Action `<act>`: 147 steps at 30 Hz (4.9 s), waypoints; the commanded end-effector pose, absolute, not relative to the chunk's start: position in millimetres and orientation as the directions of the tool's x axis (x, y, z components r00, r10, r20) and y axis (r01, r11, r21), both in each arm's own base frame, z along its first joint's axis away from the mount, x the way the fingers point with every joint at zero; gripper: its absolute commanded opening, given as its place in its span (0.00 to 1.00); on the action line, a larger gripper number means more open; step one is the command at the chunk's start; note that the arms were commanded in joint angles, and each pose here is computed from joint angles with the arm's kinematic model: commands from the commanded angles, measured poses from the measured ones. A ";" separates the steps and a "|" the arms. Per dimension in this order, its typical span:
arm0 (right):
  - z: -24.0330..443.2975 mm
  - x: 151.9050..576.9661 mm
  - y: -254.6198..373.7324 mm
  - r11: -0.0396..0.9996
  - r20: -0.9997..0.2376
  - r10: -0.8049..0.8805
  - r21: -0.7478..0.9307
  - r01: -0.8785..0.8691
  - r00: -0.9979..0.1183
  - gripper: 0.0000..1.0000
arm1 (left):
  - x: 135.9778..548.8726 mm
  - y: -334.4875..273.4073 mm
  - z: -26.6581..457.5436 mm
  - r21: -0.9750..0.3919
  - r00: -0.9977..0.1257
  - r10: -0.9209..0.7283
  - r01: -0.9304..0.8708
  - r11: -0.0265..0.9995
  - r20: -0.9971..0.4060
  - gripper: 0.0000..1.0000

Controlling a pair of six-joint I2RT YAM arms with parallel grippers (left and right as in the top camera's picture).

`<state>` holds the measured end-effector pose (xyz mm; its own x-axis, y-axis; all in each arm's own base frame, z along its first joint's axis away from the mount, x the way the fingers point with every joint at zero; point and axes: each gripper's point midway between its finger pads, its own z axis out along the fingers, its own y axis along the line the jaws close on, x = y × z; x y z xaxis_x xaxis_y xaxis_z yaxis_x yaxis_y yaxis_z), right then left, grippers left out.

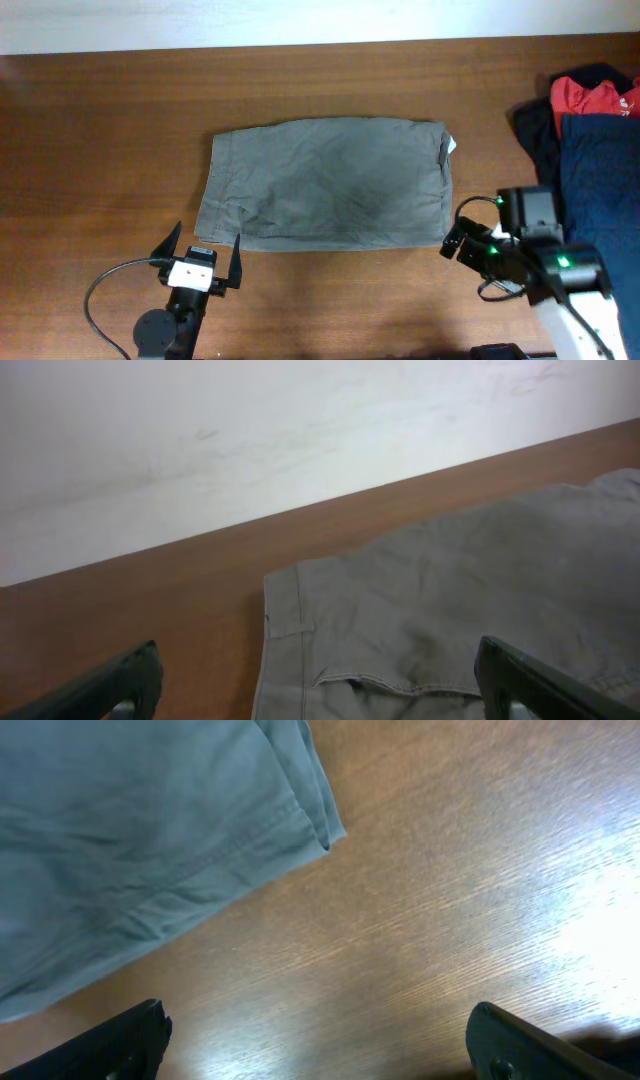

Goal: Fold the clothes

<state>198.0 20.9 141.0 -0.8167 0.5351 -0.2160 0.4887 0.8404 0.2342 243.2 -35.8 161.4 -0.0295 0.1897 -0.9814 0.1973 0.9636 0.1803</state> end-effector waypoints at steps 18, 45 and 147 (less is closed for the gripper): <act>79.1 211.1 33.4 0.822 0.053 0.550 0.142 0.552 -0.833 0.99 | 240.2 -48.0 161.8 0.103 -0.028 0.115 0.266 0.958 -0.993 0.99; 79.5 219.2 33.8 0.821 0.027 0.551 0.162 0.547 -0.834 0.99 | 213.9 -85.5 267.0 0.024 -0.056 0.059 0.485 0.874 -0.997 0.99; 81.2 234.7 34.2 0.821 -0.026 0.550 0.198 0.535 -0.835 0.99 | 356.7 -26.7 -15.7 -0.398 -0.987 0.090 0.135 0.907 -0.130 0.89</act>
